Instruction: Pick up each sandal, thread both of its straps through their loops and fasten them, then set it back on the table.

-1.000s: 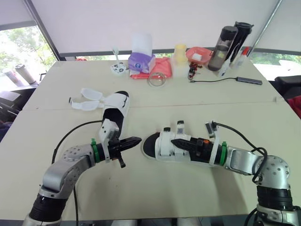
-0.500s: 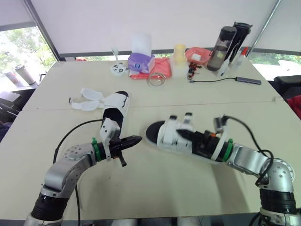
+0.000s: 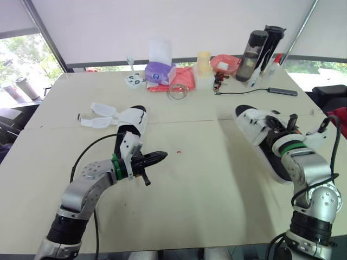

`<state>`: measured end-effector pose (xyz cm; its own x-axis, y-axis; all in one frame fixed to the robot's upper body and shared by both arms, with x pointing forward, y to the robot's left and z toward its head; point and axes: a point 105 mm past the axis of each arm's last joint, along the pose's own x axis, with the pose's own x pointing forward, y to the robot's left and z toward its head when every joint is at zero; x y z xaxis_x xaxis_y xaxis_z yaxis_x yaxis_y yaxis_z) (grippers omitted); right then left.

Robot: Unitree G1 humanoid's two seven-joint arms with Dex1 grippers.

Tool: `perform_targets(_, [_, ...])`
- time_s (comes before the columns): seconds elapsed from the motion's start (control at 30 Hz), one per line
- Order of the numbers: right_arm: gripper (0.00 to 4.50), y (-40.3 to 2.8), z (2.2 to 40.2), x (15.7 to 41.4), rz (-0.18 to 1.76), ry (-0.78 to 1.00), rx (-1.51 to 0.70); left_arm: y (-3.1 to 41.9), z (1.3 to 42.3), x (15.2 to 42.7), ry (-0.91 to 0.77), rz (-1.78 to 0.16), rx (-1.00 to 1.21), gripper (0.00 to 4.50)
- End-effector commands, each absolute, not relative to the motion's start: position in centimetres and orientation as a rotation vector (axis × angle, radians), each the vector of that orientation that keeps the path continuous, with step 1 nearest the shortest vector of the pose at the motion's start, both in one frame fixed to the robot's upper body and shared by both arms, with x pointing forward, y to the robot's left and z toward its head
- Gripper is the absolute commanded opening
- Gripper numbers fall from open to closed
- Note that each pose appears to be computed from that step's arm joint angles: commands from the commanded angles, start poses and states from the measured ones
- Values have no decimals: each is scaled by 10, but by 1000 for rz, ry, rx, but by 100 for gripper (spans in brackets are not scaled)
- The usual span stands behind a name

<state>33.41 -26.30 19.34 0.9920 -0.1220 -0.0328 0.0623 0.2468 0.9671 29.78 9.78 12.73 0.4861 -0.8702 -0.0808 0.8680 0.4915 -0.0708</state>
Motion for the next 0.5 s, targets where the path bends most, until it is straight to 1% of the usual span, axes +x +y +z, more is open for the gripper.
perform_targets(0.03, [9, -284, 202, 336, -210, -124, 1302, 94, 134, 300, 67, -1063, 2, 0])
perform_targets(0.23, [9, -284, 180, 349, -274, -59, 1271, 87, 132, 301, 56, -1067, 3, 0])
perform_targets(0.37, [9, -267, 173, 350, -219, -28, 1256, 88, 132, 303, 50, -1052, 2, 0])
perform_targets(0.5, [9, -261, 171, 350, -191, -24, 1267, 89, 130, 302, 52, -1041, 3, 0])
